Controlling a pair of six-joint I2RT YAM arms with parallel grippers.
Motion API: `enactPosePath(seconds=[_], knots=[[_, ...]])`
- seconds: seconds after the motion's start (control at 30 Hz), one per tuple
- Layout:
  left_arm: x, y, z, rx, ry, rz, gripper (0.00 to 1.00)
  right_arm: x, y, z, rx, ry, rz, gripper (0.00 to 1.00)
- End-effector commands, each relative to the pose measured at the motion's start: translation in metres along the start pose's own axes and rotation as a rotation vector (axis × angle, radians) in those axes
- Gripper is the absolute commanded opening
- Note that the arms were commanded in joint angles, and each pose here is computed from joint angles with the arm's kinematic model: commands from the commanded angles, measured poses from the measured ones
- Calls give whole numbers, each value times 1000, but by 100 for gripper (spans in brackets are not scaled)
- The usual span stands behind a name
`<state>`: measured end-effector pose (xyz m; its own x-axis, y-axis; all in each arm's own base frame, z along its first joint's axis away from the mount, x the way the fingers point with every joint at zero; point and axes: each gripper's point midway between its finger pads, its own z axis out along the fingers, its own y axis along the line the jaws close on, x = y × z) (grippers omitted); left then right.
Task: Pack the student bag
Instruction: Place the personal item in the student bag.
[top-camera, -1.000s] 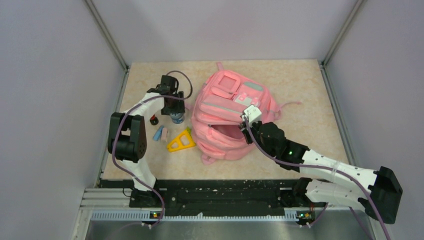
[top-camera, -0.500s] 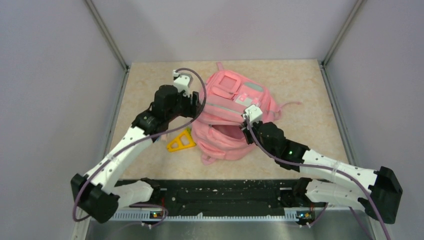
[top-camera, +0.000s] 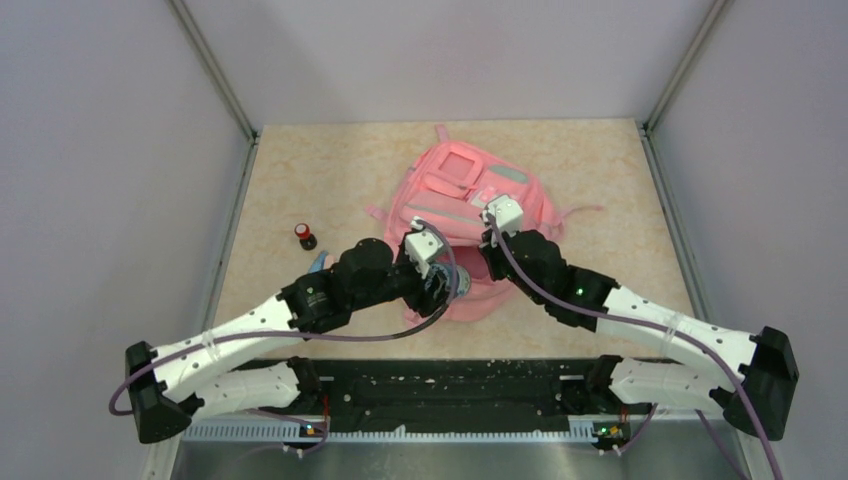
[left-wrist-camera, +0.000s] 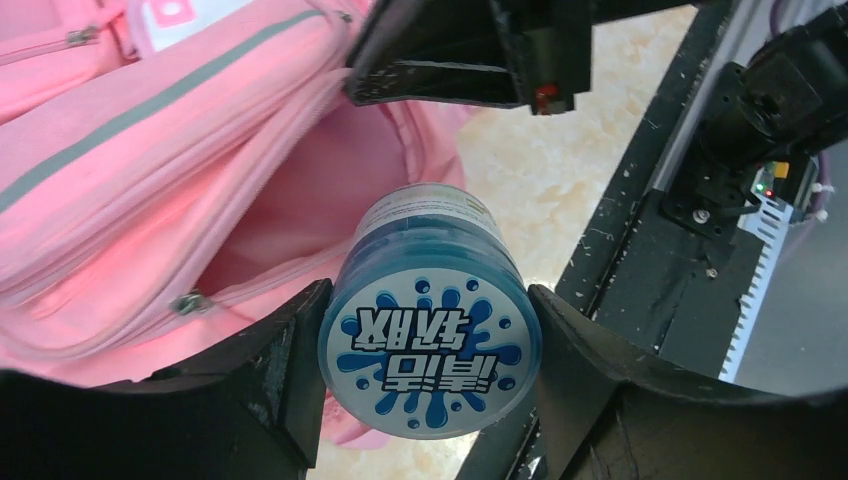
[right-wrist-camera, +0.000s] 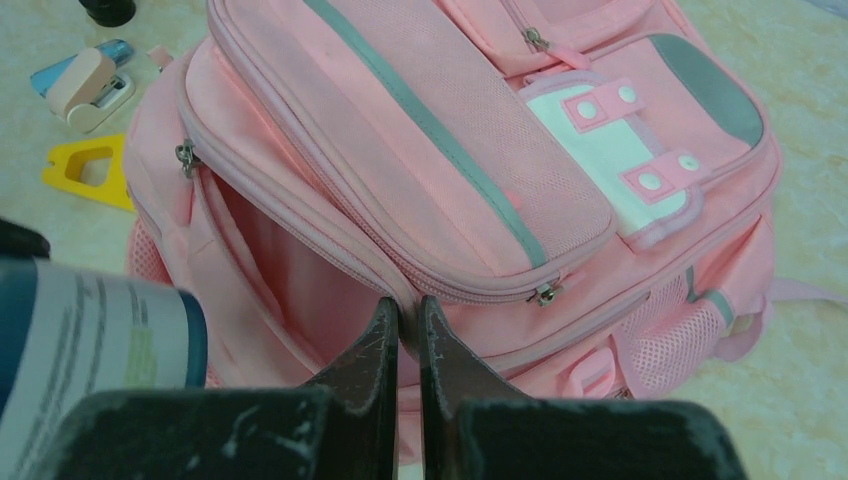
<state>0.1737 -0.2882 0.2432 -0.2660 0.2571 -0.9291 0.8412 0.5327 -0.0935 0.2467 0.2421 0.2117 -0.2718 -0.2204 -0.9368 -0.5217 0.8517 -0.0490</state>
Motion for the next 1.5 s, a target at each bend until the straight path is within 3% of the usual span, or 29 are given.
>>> enactPosePath(seconds=[0.0,0.23,0.37,0.47,0.67,0.83,1.07,1.17,1.4,1.47], knots=[[-29,-18,14,40,-136,36,10,-80,0,-14,-5,-205,165,0],[-29,-1,50,-109,-262,97,9,-93,16,-27,-111,-216,225,0],[-47,18,54,-233,-430,131,9,-98,22,-34,-154,-217,250,0],[-51,28,58,-297,-489,151,9,-96,23,-35,-160,-207,258,0],[-32,49,75,-416,-461,205,10,-85,24,-27,-143,-181,260,0],[2,75,77,-560,-409,171,15,-73,22,-19,-118,-159,261,0],[23,83,95,-609,-335,164,35,-55,25,-12,-118,-116,264,0],[23,81,96,-596,-338,140,51,-46,25,-10,-109,-98,264,0],[29,53,84,-412,-226,154,72,-33,20,-7,-77,-71,255,0],[37,42,77,-342,-166,140,88,-29,18,-6,-66,-64,250,0]])
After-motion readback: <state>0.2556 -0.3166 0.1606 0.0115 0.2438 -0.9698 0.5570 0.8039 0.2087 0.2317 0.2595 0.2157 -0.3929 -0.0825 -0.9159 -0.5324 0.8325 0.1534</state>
